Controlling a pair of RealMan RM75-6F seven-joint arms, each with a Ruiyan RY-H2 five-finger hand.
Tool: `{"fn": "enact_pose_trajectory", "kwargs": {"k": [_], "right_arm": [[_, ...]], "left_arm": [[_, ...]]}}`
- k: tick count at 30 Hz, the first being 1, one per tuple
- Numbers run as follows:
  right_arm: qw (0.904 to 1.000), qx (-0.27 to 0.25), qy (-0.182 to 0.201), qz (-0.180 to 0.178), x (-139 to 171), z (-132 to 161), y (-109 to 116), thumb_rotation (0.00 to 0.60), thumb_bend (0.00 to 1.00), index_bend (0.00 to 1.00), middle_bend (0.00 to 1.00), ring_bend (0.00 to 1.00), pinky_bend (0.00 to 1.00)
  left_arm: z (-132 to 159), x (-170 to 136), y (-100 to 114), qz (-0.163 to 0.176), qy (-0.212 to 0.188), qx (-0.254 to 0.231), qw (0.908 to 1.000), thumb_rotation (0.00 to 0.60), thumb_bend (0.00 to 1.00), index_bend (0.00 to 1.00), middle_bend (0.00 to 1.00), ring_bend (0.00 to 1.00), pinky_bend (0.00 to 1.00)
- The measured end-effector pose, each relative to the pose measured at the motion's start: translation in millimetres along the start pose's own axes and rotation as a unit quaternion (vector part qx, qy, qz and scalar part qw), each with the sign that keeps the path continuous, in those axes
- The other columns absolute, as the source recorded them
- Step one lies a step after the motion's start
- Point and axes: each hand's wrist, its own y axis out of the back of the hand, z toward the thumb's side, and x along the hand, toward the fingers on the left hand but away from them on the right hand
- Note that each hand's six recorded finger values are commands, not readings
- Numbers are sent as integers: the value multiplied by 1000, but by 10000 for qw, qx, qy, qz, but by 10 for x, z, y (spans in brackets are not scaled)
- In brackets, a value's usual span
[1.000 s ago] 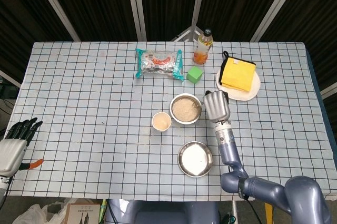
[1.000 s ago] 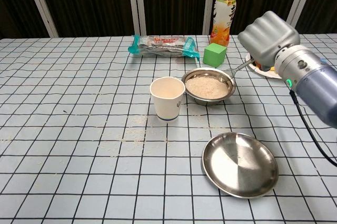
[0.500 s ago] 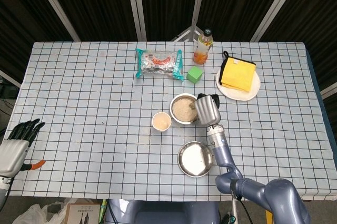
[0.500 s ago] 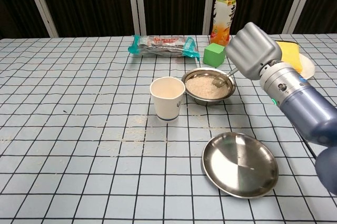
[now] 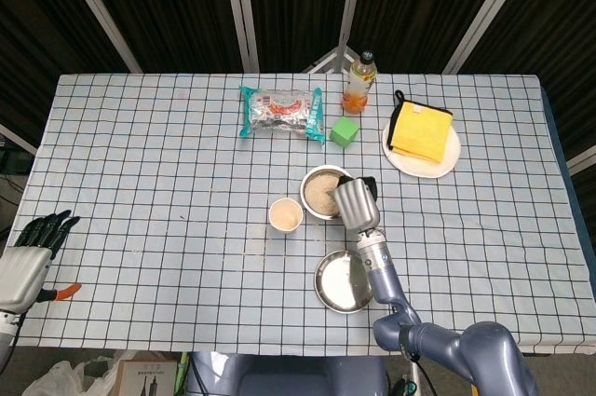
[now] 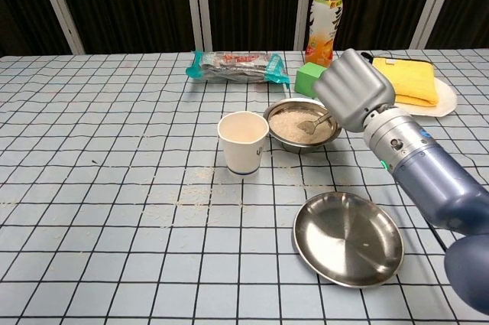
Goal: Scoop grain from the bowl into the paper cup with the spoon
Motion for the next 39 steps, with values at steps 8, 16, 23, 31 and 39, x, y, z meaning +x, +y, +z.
{"fn": "enact_pose_trajectory", "kwargs": {"k": [8, 16, 23, 31, 39], "right_arm": [[9942, -921, -274, 491, -11, -62, -6, 600, 500, 621, 921, 979, 998], [9700, -2020, -521, 1248, 48, -130, -60, 600, 500, 624, 921, 979, 998], [9552, -2498, -631, 1457, 52, -247, -7, 600, 500, 624, 921, 979, 998], [9364, -2983, -783, 1671, 52, -347, 34, 600, 500, 624, 921, 979, 998], [9235, -3266, -920, 1787, 62, -425, 47, 600, 501, 624, 921, 979, 998]], "left_arm": [[-4, 5, -6, -24, 24, -8, 10000, 600, 0, 0, 0, 0, 0], [-8, 10, -13, -41, 60, -4, 10000, 600, 0, 0, 0, 0, 0], [-12, 13, -16, -49, 91, -6, 9999, 600, 0, 0, 0, 0, 0], [-11, 15, -17, -61, 96, -16, 9999, 600, 0, 0, 0, 0, 0], [-14, 9, -15, -58, 100, -25, 9999, 600, 0, 0, 0, 0, 0]]}}
